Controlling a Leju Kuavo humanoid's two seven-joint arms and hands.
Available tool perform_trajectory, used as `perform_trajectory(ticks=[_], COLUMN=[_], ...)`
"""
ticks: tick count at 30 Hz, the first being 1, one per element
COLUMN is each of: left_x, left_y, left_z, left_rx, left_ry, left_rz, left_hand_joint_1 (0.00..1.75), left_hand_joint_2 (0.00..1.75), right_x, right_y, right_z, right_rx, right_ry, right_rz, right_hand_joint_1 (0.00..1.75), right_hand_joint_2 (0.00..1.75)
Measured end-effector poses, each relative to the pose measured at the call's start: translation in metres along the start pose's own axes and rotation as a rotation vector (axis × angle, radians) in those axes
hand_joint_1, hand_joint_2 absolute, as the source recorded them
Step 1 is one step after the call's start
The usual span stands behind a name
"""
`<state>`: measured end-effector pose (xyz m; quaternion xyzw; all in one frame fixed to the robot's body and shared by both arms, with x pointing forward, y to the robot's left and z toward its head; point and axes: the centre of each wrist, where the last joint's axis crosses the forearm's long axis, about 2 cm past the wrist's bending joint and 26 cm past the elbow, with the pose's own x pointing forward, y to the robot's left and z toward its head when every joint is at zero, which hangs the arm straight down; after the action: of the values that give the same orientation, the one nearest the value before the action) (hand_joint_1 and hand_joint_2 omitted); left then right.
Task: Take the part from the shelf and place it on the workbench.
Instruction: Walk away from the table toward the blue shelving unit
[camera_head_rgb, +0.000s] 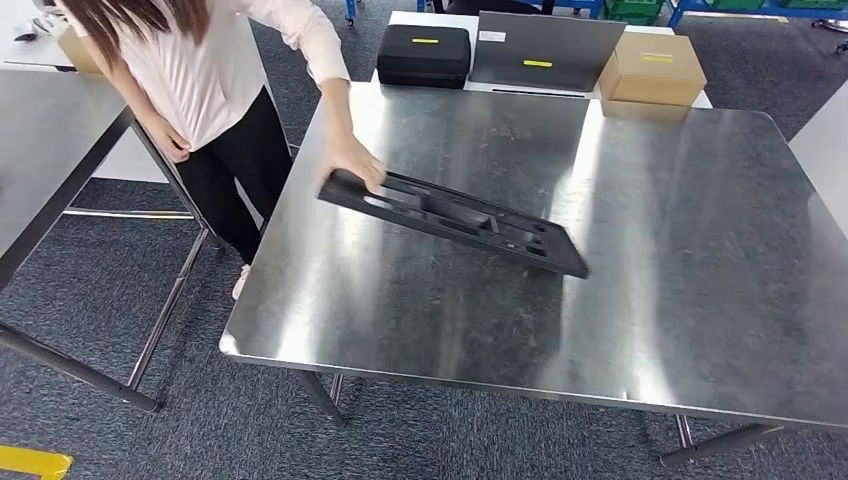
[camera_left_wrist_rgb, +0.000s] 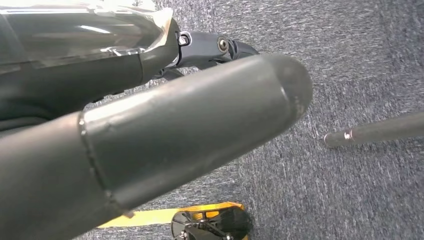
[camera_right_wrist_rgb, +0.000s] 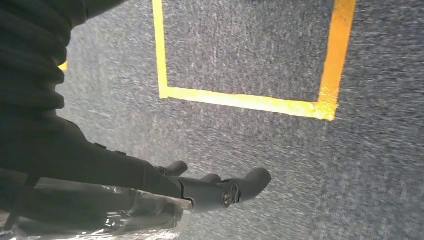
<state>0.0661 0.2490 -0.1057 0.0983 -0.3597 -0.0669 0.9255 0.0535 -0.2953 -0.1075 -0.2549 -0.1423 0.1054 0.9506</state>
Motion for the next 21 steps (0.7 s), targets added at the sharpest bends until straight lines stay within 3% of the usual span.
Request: perform_trajectory(ticks=[21], left_x=[0.0051], left_y=[-0.0031], left_z=[-0.0021], left_rx=[-0.034], left_ry=[-0.012], left_rz=[-0.024], left_hand_joint_1=[0.00], left_hand_joint_2=[0.00], right_x=[0.0010], right_y=[0.0085], right_z=[0.0045], right_rx=[0.032], right_ry=[0.016], right_rz=[0.003], right_hand_joint_1=[0.00], right_hand_joint_2=[1.75])
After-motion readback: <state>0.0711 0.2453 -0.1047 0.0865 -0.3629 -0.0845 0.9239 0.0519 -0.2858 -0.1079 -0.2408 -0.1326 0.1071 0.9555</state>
